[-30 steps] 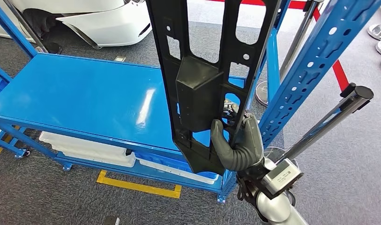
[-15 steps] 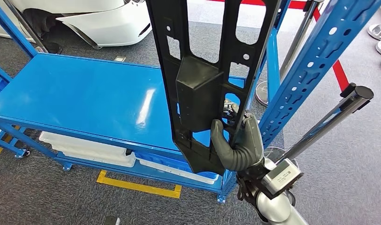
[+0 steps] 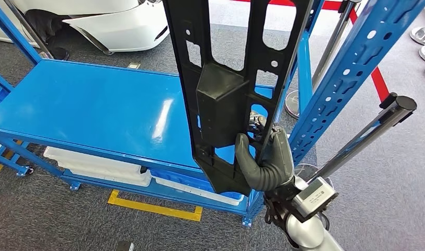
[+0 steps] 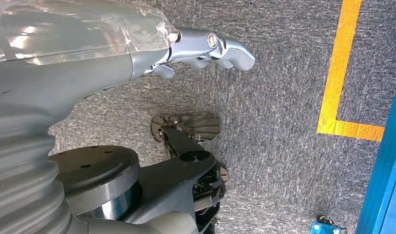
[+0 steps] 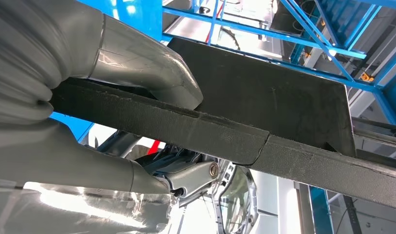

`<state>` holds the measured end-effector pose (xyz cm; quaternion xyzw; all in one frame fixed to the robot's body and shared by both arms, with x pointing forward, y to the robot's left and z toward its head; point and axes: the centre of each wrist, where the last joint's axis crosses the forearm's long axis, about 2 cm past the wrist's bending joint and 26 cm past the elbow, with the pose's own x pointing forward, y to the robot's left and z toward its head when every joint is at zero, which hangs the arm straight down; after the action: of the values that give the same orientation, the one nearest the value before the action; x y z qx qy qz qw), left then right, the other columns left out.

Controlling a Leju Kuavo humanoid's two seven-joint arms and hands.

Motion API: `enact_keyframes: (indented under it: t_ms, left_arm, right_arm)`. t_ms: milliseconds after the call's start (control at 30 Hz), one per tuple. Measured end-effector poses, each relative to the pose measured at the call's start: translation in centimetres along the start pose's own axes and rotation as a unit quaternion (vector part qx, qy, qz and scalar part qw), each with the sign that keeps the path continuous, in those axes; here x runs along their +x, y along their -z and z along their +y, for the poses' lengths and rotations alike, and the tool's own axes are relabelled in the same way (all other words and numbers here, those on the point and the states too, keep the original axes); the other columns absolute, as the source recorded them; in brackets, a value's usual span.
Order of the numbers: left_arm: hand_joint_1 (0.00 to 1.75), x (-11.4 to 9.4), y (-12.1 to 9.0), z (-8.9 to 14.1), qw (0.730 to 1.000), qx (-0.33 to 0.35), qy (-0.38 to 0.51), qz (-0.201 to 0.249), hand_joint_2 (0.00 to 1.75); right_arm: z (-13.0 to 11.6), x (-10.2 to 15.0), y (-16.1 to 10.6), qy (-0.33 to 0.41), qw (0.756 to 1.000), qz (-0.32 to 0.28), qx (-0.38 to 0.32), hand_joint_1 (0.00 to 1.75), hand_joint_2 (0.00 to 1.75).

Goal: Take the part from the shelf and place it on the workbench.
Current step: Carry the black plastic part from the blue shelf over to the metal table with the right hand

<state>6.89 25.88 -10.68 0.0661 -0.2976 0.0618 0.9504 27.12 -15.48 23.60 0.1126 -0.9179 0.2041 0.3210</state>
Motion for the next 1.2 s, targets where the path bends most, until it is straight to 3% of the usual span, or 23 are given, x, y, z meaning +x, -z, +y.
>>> enact_keyframes:
  t_ms: [1200]
  left_arm:
    - [0.00,-0.01,-0.01,-0.02,1.000,0.001,-0.006,0.023,1.75]
  right_arm:
    - [0.03,0.01,-0.01,0.001,1.000,0.000,0.003,1.75,1.75]
